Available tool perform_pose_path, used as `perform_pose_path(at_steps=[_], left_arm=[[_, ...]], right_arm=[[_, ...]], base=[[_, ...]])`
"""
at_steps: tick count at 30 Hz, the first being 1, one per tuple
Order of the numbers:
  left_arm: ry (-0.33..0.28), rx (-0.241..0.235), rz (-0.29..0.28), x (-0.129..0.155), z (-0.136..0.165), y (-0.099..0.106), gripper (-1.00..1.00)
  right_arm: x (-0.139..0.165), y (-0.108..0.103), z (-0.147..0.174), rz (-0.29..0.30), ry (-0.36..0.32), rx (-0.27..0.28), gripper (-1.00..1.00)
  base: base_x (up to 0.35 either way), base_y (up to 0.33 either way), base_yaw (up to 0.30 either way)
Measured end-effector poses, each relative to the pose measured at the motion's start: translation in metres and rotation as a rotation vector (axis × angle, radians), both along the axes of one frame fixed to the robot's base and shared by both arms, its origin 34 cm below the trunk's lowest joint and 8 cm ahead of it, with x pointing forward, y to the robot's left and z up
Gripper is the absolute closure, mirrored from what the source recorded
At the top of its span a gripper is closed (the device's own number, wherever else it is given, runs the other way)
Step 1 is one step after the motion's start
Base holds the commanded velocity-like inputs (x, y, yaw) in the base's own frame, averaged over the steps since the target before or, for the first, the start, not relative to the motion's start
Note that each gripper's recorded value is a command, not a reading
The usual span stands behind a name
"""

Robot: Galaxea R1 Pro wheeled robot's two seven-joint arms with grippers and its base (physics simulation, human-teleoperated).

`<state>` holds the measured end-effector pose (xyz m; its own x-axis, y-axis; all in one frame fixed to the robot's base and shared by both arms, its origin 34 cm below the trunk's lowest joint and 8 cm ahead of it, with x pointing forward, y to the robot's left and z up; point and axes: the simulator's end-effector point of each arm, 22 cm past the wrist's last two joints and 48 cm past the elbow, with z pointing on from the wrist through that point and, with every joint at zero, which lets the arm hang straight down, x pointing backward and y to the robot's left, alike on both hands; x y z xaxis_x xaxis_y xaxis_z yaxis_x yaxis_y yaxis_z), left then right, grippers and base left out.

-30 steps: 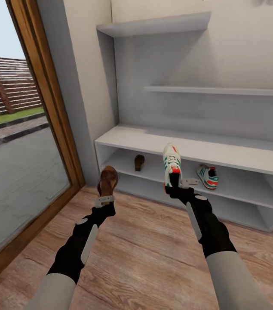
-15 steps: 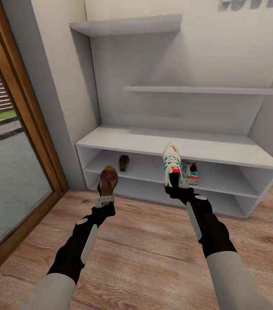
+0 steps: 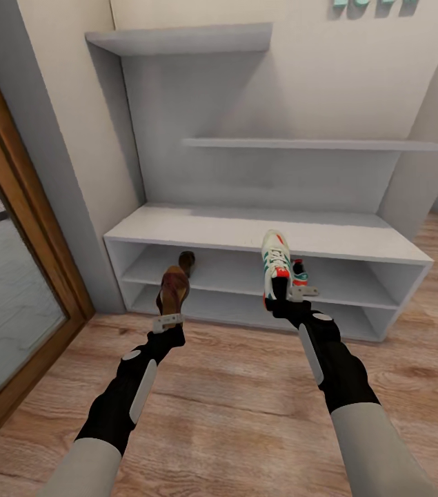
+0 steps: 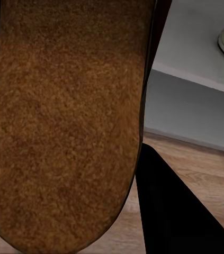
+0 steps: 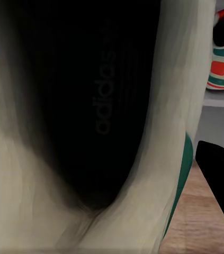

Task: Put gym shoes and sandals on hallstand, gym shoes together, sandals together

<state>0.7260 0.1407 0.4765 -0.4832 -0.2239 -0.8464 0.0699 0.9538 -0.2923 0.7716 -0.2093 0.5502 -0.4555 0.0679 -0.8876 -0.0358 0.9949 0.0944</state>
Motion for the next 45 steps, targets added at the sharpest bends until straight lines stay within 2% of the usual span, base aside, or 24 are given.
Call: perform_pose_path(at_steps=[31,34,36,38,40,41,42,43,44,45], left_arm=[[0.012,0.002,-0.003,-0.002,-0.006,-0.001,1.00],[0.016,0.002,-0.003,-0.003,-0.007,-0.001,1.00],[0.016,0.002,-0.002,-0.003,-0.008,-0.001,1.00],[0.017,0.003,-0.002,-0.003,-0.008,-0.001,1.00],[0.017,0.003,-0.002,-0.003,-0.008,-0.001,1.00],[0.017,0.003,-0.002,-0.003,-0.008,-0.001,1.00],[0.017,0.003,-0.002,-0.003,-0.008,-0.001,1.00],[0.017,0.004,-0.001,-0.003,-0.008,0.000,1.00],[0.017,0.005,-0.001,-0.003,-0.008,0.000,1.00],[0.018,0.005,-0.001,-0.003,-0.008,0.000,1.00]], right_arm=[[0.001,-0.002,0.002,-0.005,-0.007,0.005,1.00],[0.001,-0.009,0.002,-0.020,-0.008,0.007,1.00],[0.001,-0.025,0.000,-0.055,-0.004,0.022,1.00],[-0.001,-0.066,-0.004,-0.139,0.003,0.044,1.00],[-0.011,-0.136,-0.009,-0.277,0.008,0.081,1.00],[-0.020,-0.178,-0.010,-0.357,0.005,0.104,1.00],[-0.038,-0.235,-0.012,-0.468,0.002,0.121,1.00],[-0.066,-0.309,-0.010,-0.609,-0.015,0.151,1.00],[-0.108,-0.395,0.004,-0.760,-0.041,0.122,1.00],[-0.128,-0.440,0.024,-0.818,-0.065,0.080,1.00]], base=[[0.000,0.001,-0.001],[0.000,0.000,0.000],[0.000,0.000,0.000],[0.000,0.000,0.000],[0.000,0.000,0.000],[0.000,0.000,0.000],[0.000,0.000,0.000],[0.000,0.000,0.000],[0.000,0.000,0.000],[0.000,0.000,0.000]])
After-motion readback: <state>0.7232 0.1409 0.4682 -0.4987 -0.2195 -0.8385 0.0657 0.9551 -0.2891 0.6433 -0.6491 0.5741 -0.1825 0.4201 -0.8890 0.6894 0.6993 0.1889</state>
